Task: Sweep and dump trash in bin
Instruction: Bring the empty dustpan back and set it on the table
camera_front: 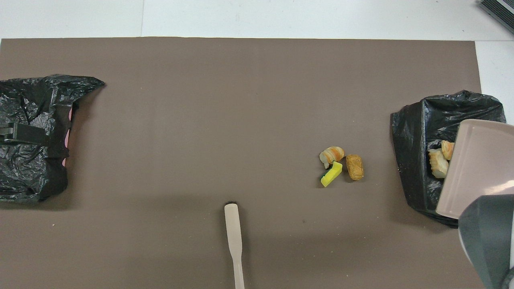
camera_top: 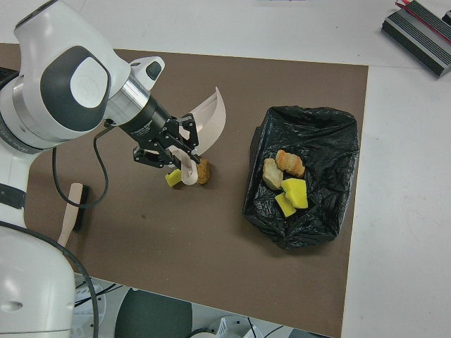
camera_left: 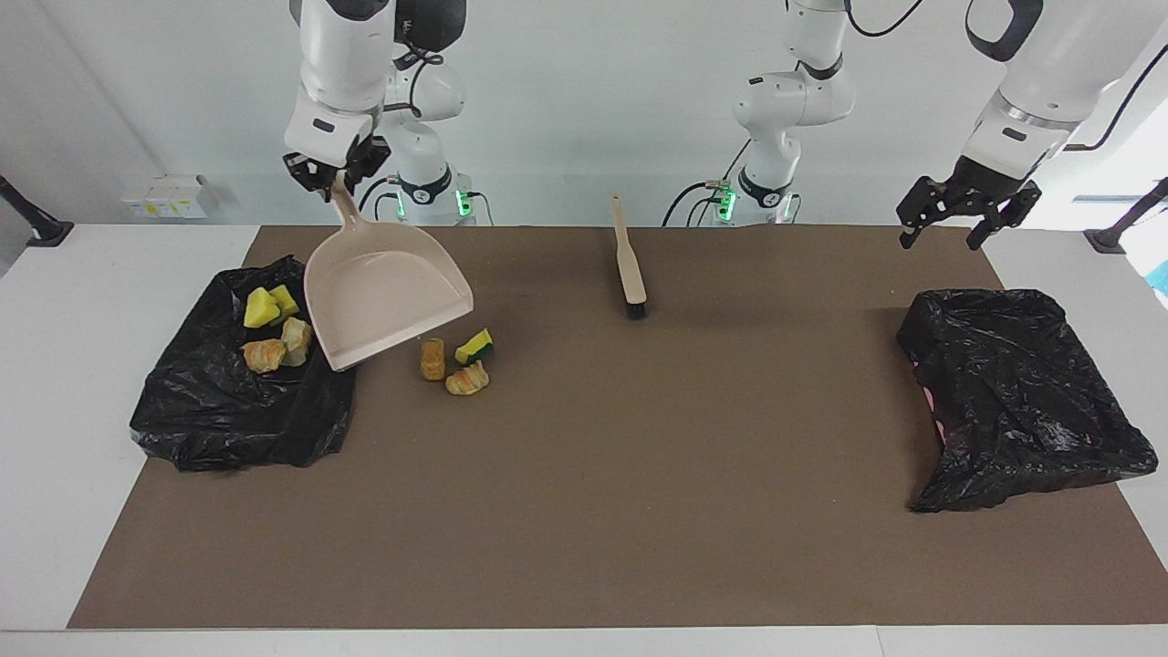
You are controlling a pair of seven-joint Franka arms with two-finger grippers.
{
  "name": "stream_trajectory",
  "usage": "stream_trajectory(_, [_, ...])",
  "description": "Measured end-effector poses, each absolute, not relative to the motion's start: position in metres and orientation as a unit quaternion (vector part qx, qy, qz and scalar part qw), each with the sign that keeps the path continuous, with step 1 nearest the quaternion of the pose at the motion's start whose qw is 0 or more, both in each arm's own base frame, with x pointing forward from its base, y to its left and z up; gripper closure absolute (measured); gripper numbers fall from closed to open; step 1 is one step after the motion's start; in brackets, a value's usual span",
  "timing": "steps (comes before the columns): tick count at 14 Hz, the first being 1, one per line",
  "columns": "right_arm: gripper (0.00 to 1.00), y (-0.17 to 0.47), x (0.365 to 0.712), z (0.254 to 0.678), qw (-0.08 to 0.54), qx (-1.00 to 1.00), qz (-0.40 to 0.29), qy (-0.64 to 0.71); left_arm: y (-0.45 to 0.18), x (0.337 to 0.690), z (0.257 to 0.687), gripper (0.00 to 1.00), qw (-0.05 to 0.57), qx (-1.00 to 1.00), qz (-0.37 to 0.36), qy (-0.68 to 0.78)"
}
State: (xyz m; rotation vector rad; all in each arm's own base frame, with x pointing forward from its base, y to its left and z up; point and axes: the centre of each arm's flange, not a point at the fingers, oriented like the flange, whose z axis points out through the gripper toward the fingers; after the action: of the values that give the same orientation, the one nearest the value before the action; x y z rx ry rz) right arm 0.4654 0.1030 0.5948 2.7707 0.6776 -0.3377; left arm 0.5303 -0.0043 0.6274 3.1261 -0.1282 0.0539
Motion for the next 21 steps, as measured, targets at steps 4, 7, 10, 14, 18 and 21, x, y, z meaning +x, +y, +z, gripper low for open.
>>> stream_trajectory(4, [0.68,0.188,0.483,0.555,0.09,0.985,-0.072,0.128,-0.007,0.53,0.626,0.0,0.006,0.999,0.014,-0.046])
stream_trajectory(7, [0.68,0.259,0.513,0.516,0.074,0.993,-0.066,0.067,-0.015,0.527,0.621,0.0,0.006,0.999,0.006,-0.054])
stream_trajectory(10, [0.68,0.312,0.545,0.482,0.046,0.996,-0.046,0.055,-0.016,0.524,0.619,0.0,-0.004,0.998,0.003,-0.057])
stream_trajectory(14, [0.68,0.368,0.557,0.441,0.012,0.999,-0.017,0.033,-0.017,0.523,0.62,0.0,-0.009,0.998,0.004,-0.06])
stream_trajectory(18, [0.68,0.419,0.552,0.387,-0.005,0.999,-0.015,0.033,-0.018,0.524,0.62,0.0,-0.009,0.998,0.004,-0.061])
stream_trajectory(21, [0.68,0.429,0.557,0.363,-0.016,0.999,-0.008,0.032,-0.018,0.524,0.62,0.0,-0.009,0.998,0.004,-0.061])
